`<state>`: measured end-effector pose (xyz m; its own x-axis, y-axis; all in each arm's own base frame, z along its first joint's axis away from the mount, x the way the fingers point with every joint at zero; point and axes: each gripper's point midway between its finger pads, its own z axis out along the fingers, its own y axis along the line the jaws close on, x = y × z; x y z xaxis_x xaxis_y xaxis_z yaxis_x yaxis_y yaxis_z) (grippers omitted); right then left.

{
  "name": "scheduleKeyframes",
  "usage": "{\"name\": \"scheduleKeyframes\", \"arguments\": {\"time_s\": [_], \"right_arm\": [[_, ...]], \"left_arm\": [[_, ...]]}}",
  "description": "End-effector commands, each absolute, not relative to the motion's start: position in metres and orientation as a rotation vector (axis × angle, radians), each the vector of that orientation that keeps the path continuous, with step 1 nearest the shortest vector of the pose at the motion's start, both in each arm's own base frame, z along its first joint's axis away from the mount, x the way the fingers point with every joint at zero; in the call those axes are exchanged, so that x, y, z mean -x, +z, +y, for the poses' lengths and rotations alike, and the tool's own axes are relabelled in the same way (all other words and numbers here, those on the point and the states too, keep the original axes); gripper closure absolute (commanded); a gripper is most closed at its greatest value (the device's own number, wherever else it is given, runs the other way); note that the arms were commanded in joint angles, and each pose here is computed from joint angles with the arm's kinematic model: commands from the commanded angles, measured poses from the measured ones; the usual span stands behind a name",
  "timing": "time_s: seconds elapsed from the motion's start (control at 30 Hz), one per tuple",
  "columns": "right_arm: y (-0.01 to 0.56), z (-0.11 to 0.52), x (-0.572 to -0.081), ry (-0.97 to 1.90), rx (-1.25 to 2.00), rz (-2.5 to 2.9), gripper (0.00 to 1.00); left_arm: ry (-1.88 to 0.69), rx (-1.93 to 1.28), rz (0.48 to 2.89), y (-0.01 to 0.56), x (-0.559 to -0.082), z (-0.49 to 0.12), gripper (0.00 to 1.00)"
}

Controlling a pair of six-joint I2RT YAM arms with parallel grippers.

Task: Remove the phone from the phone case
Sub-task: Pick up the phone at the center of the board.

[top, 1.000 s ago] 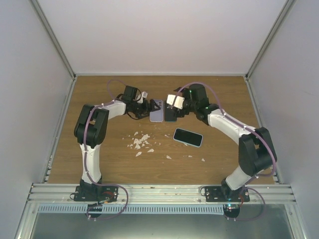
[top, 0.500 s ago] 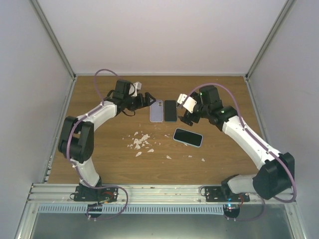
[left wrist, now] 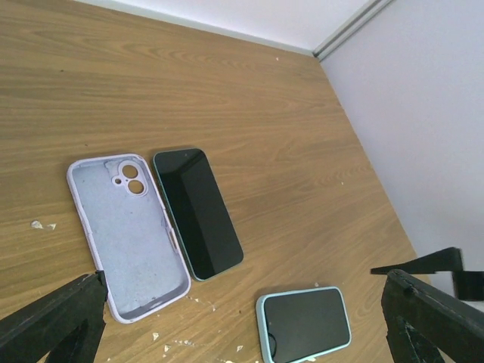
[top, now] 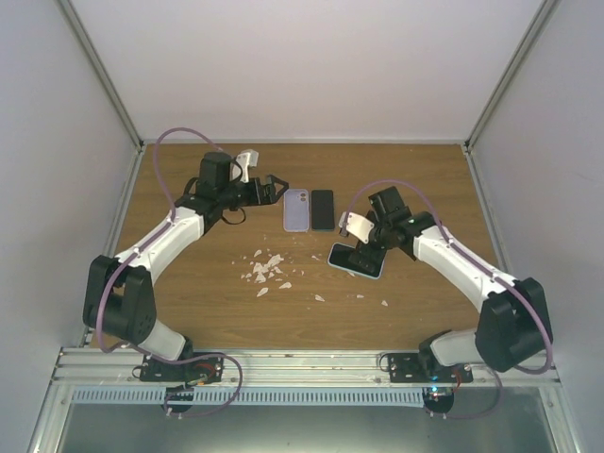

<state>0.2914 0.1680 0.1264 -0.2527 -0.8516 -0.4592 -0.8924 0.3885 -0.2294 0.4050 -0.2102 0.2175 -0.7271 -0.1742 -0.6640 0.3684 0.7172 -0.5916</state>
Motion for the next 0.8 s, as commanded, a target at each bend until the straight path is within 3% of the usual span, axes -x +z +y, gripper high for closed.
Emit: {"name": "scheduleKeyframes", "arguments": {"time_s": [0.0,0.77], "right_arm": [[0.094,0.155,-0.283,0.079,1.551,2.234,0.00],[0.011,0.150,-0.280,0.131,1.709,2.384,0.00]], "left_arm": [[-0.934,-0.184,2.091,0.237,-0.407,-0.204,0.01],[-0.986,-0.163,2.090,0.233,-0.407,-0.200,0.01]]}}
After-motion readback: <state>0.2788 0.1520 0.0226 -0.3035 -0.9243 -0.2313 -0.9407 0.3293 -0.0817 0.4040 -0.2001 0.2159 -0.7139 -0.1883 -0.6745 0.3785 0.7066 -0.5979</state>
